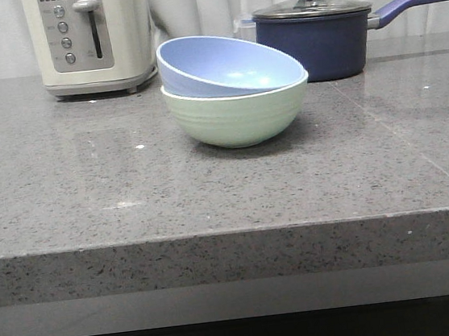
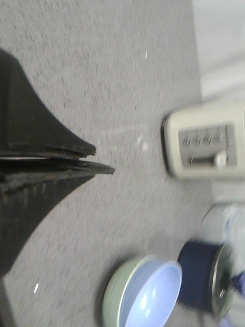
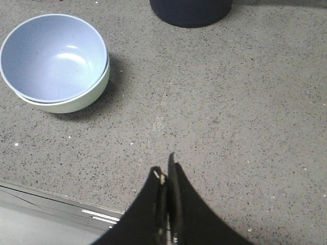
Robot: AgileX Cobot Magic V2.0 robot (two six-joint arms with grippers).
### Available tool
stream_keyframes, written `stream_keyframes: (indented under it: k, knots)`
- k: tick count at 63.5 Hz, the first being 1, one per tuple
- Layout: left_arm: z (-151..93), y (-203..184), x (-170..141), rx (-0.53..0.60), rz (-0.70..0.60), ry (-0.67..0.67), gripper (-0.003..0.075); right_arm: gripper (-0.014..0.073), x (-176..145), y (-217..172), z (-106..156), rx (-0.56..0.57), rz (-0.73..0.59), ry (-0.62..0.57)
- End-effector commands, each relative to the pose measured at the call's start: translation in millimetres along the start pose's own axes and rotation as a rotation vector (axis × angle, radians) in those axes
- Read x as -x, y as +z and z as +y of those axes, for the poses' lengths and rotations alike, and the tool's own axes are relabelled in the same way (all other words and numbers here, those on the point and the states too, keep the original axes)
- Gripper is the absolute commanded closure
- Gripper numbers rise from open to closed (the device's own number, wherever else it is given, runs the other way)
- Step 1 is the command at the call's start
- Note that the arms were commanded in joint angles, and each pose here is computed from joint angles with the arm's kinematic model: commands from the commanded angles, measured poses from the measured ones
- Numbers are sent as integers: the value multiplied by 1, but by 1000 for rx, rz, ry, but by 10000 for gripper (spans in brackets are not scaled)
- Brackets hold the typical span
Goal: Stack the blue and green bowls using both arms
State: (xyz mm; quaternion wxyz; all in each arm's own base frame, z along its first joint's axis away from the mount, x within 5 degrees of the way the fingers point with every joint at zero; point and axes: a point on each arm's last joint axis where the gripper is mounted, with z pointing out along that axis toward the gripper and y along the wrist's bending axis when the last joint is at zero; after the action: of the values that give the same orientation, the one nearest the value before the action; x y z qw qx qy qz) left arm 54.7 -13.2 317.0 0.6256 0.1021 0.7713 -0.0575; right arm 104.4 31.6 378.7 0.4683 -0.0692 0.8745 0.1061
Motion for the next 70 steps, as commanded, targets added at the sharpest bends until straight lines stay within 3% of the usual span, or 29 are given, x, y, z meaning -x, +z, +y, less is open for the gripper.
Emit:
stream_keyframes:
  k: [1, 11, 22, 45, 70]
  knots:
    - [3, -5, -10, 76, -195, -16, 740, 649, 12, -6, 1, 10, -97, 3]
    - [3, -2, -53, 119, -281, -30, 740, 649, 12, -6, 1, 10, -97, 3]
    - [3, 10, -84, 110, -284, -116, 740, 649, 12, -6, 1, 10, -97, 3]
    - [4, 20, -103, 120, -323, -130, 740, 649, 12, -6, 1, 10, -98, 3]
    - [6, 19, -104, 167, -326, -143, 740, 649, 12, -6, 1, 10, -98, 3]
